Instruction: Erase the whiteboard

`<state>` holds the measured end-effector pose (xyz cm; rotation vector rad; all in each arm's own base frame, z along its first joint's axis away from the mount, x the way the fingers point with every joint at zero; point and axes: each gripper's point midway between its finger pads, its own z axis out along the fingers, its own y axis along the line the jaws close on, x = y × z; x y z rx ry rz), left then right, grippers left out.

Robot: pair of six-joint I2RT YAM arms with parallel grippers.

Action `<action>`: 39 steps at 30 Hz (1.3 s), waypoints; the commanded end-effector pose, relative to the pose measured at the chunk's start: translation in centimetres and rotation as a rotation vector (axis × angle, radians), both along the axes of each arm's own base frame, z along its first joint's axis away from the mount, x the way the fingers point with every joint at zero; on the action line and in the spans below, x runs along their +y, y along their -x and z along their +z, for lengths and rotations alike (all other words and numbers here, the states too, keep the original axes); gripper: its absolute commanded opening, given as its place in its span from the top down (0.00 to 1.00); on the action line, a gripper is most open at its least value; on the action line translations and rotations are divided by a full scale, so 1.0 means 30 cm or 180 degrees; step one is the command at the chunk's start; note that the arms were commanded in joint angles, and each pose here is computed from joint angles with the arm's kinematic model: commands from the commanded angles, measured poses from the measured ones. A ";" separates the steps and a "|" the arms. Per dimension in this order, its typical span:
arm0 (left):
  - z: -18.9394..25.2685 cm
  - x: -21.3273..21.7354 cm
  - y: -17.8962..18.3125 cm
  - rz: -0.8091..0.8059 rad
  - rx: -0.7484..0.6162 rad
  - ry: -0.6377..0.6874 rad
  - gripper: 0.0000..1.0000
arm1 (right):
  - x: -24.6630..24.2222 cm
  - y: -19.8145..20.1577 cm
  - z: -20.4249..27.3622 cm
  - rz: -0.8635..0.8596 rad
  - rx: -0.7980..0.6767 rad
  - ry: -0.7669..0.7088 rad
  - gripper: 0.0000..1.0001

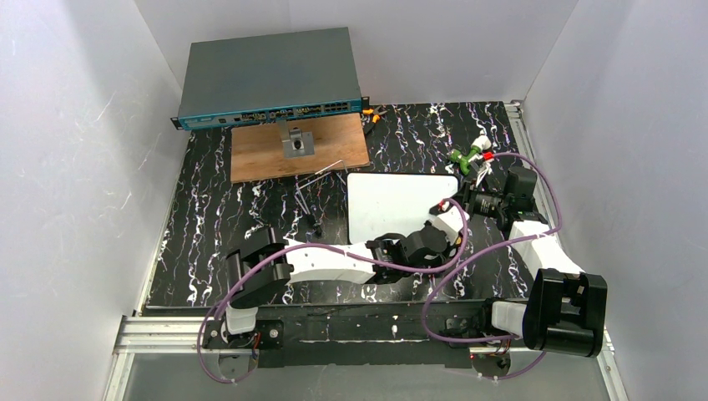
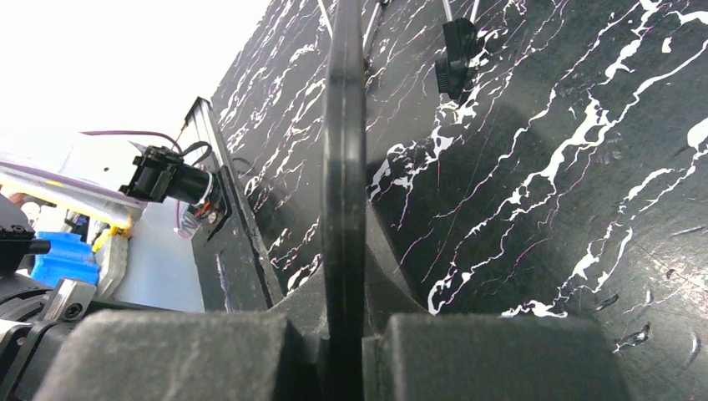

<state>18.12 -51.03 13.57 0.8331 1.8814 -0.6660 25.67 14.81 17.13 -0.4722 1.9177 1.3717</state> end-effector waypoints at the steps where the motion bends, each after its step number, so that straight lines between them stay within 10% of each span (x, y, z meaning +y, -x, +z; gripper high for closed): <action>1: 0.006 0.079 -0.058 0.0338 -0.0154 -0.0214 1.00 | 0.017 0.016 0.079 0.0206 -0.0197 -0.0127 0.99; 12: 0.000 0.301 -0.207 0.1035 -0.0290 -0.0385 1.00 | 0.017 0.015 0.078 0.0194 -0.0186 -0.0125 0.99; 30: 0.040 -0.024 -0.014 -0.0286 -0.0311 -0.0642 1.00 | 0.016 0.011 0.074 0.0180 -0.0150 -0.0128 0.99; 39: -0.019 0.166 -0.145 0.0448 -0.0344 -0.0928 1.00 | 0.016 0.011 0.075 0.0180 -0.0155 -0.0126 0.99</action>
